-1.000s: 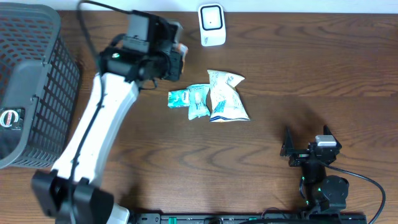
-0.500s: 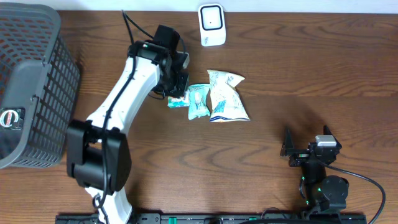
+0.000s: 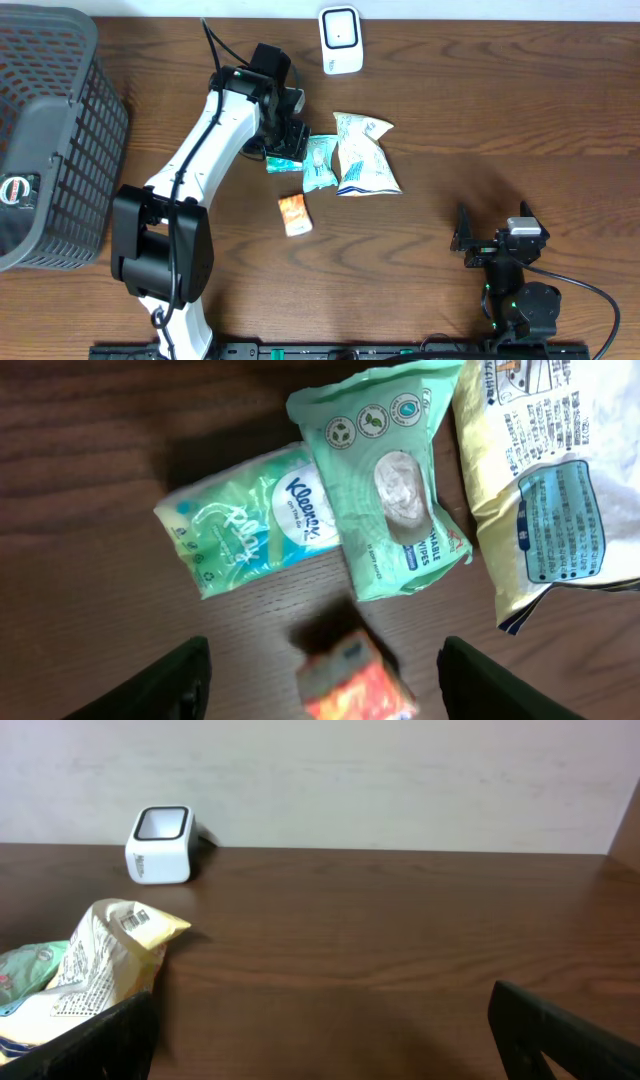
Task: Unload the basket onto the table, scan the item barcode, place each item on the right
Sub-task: 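Move the left gripper back over the basket above the green Zam-Buk tin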
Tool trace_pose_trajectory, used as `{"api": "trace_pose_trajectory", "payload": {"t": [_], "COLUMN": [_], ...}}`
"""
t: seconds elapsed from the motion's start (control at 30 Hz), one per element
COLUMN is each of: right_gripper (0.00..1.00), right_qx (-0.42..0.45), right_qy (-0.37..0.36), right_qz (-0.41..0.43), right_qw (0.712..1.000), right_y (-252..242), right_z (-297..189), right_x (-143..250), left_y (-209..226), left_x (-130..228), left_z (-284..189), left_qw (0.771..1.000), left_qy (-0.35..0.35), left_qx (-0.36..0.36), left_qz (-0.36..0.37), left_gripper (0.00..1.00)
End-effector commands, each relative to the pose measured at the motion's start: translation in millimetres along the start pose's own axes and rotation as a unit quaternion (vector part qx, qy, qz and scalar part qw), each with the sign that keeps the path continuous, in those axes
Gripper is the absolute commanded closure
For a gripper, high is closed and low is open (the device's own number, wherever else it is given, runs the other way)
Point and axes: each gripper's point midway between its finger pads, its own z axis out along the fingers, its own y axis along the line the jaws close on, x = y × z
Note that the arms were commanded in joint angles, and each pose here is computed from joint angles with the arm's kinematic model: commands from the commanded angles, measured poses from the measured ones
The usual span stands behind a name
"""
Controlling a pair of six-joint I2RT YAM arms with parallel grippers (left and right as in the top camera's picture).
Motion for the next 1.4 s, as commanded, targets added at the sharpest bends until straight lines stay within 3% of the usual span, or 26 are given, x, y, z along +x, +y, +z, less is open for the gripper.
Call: {"api": "trace_pose_trajectory", "payload": {"t": [0.0,0.43,0.77,1.0,1.2,1.37], "right_gripper": [0.01,0.01,0.01,0.01,0.01,0.01], "right_qx": [0.0,0.0,0.0,0.0,0.0,0.0], "right_qy": [0.0,0.0,0.0,0.0,0.0,0.0], "right_qz": [-0.004,-0.004,-0.004,-0.004,-0.004,-0.004], "right_qw": [1.0,1.0,1.0,1.0,1.0,1.0], "right_y": [0.3,0.3,0.3,0.3,0.3,0.3], "right_z": [-0.2,-0.2,-0.2,-0.2,-0.2,-0.2], "right_x": [0.6,0.6,0.6,0.6,0.6,0.6], "left_y": [0.8,56.9,136.7,205.7,272.4,300.2], "left_x": [-17.6,-43.3,-36.8,-3.7,43.1,66.4], "left_z": [-43.0,-176.9,-293.8,-318.7,-335.4,-328.9], "left_qw": [0.998,0.962,0.873,0.837,0.763,0.749], "left_qy": [-0.061,-0.267,-0.446,-0.464,-0.467,-0.447], "left_qx": [-0.002,-0.031,-0.066,-0.125,-0.203,-0.223], "left_qz": [0.004,-0.049,-0.185,-0.263,-0.399,-0.435], "left_gripper": [0.28,0.18,0.13,0.12,0.12,0.12]}}
